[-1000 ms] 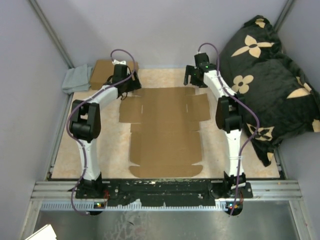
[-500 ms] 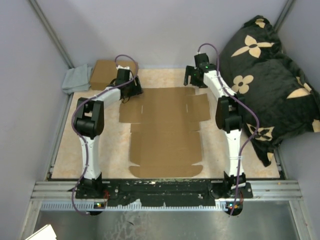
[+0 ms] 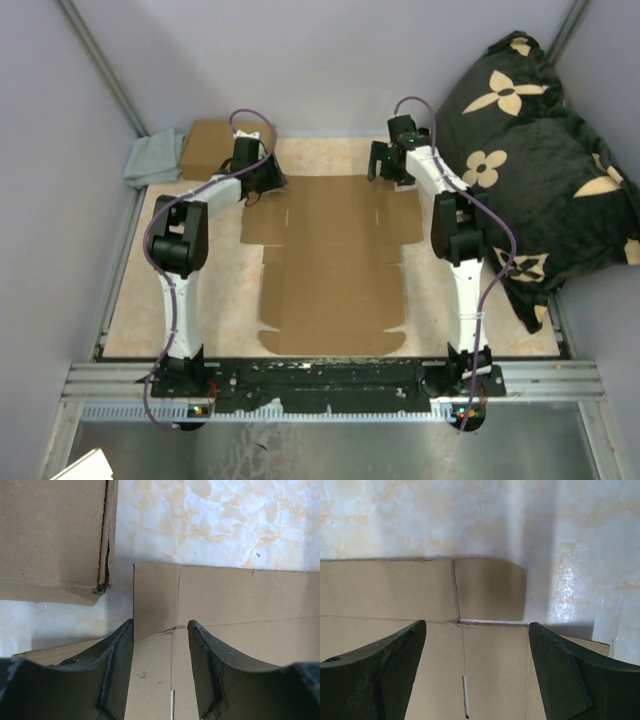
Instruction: Fold the paper box
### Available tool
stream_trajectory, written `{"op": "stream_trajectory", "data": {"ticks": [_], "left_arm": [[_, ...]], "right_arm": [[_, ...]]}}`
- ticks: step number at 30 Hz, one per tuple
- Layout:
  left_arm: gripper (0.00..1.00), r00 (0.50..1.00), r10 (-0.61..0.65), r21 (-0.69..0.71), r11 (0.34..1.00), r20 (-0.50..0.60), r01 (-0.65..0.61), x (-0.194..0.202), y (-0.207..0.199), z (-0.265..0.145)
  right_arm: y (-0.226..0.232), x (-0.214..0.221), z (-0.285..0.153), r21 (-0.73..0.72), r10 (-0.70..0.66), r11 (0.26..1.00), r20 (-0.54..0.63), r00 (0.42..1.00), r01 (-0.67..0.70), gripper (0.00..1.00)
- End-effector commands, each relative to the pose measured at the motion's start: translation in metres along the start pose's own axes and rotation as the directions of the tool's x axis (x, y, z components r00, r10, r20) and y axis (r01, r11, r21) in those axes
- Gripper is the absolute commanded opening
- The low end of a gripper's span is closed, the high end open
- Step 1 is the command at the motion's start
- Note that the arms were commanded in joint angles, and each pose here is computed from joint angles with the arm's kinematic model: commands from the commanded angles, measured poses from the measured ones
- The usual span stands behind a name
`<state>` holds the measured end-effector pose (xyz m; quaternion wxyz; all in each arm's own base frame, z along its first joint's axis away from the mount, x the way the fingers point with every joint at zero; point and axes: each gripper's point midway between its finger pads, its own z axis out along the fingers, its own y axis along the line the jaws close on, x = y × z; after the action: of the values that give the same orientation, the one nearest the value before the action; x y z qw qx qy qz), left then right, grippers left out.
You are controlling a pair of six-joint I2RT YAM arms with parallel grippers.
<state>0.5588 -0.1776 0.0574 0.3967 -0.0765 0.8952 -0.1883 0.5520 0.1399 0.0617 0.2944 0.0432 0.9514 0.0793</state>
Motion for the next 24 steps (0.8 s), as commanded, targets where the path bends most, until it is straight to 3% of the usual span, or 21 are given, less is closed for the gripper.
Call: {"op": "stream_trajectory", "data": {"ticks": [1, 11, 19, 22, 24], "left_arm": [[0.53, 1.0, -0.022, 0.045, 0.999, 0.007, 0.022, 0.002, -0.005, 0.005], [0.51, 1.0, -0.024, 0.044, 0.999, 0.012, 0.024, 0.001, -0.009, 0.012], [0.4, 1.0, -0.001, 0.015, 1.0, 0.031, 0.0, -0.007, -0.006, 0.017], [0.29, 0.999, -0.006, 0.015, 1.0, 0.038, 0.006, -0.009, -0.007, 0.015], [0.11, 0.999, -0.004, 0.027, 1.0, 0.035, 0.003, -0.009, -0.01, 0.013]], "right_arm": [[0.012, -0.029, -0.027, -0.041, -0.005, 0.999, 0.091, 0.996, 0.009, 0.84], [0.014, -0.019, -0.021, -0.05, -0.002, 0.999, 0.063, 0.998, 0.005, 0.84], [0.015, -0.018, -0.026, -0.05, -0.004, 0.999, 0.06, 0.998, 0.007, 0.84], [0.014, -0.018, -0.03, -0.044, -0.01, 0.999, 0.061, 0.998, 0.013, 0.84], [0.014, -0.018, -0.031, -0.046, -0.01, 0.999, 0.064, 0.998, 0.013, 0.84]]}}
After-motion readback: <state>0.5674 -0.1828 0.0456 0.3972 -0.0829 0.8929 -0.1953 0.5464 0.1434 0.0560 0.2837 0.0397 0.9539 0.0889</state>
